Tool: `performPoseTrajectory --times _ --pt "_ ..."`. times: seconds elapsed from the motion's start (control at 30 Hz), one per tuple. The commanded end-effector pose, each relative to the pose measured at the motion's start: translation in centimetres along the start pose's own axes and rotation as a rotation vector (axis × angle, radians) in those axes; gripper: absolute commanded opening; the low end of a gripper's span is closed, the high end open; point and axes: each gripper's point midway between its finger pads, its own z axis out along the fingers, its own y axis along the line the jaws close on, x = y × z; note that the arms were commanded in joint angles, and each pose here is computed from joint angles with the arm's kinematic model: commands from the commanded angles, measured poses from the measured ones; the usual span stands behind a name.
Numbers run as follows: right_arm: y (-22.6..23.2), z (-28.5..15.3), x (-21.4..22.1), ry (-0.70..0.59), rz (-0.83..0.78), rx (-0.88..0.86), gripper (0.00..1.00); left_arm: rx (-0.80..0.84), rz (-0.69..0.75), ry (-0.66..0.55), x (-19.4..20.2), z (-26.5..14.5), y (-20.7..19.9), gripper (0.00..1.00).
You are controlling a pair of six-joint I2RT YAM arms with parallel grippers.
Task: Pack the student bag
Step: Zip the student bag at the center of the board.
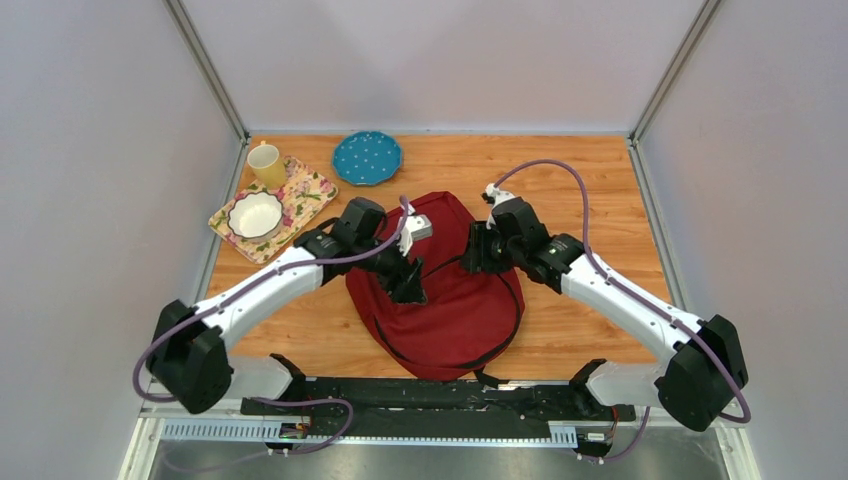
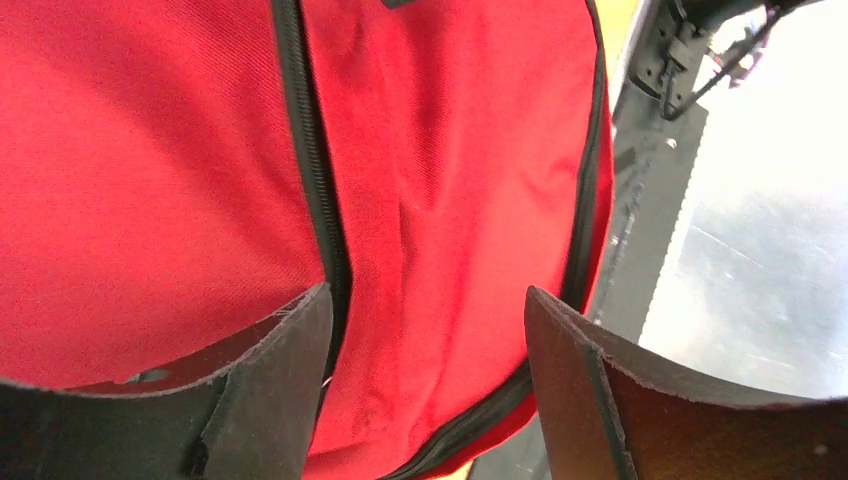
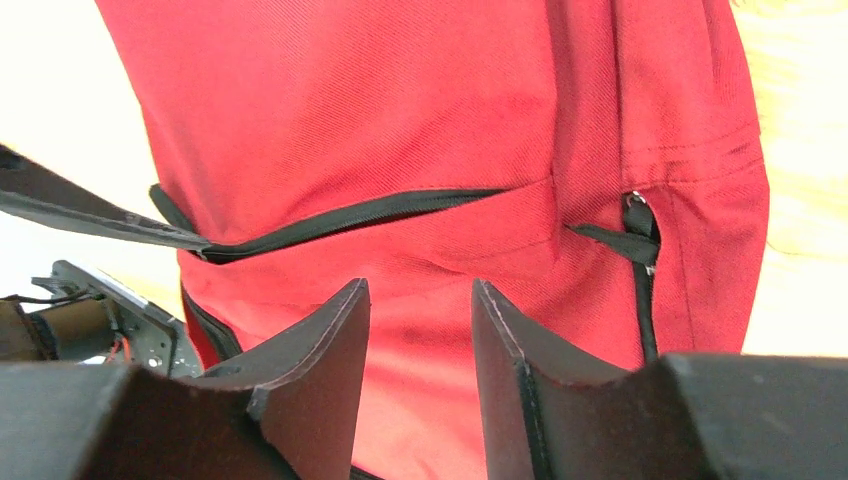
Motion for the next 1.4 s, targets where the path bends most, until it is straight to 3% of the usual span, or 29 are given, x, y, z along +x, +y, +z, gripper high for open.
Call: performPoseTrajectory --times 0.0,0.07,0.23,0.37,0.47,0.63,0.7,0.8,1.13,1.37 --pt "4.0 -1.7 -5.7 -0.153 0.011 -0.121 0.44 -0.153 0.138 -0.252 -5.4 -3.7 -0.2 0.79" --pt "4.8 -1.1 -6.2 -0.146 0.010 -0.149 0.42 -0.217 0.180 -0.327 -6.4 -5.4 -0.3 0.81" --pt "5.4 2.6 -6.3 -0.060 -0.001 -0.146 0.39 -0.425 0.102 -0.417 -5.5 -7.9 1.9 0.90" --pt "2.3 6.2 -1.9 0.092 0.017 -0.040 0.24 -0.547 -0.011 -0.428 -2.7 -8.4 3.9 0.90" --pt "0.2 6.2 0.7 0.119 0.020 0.014 0.23 -0.629 -0.115 -0.438 -0.6 -9.0 5.2 0.90" --pt "1.7 4.2 -1.3 0.051 -0.009 -0.045 0.25 -0.759 -0.297 -0.509 2.6 -10.1 7.1 0.91" --pt "3.4 3.2 -3.0 0.014 -0.021 -0.099 0.36 -0.772 -0.363 -0.535 3.2 -10.3 7.4 0.92" --pt "5.2 2.1 -4.0 -0.010 -0.053 -0.147 0.43 -0.803 -0.429 -0.549 3.9 -10.7 7.7 0.92" --pt "8.7 1.8 -2.1 0.006 -0.108 -0.176 0.44 -0.756 -0.667 -0.553 6.0 -9.4 9.0 0.91" --pt "11.3 1.6 -0.7 0.024 -0.156 -0.218 0.44 -0.643 -0.794 -0.654 6.4 -7.9 9.7 0.88"
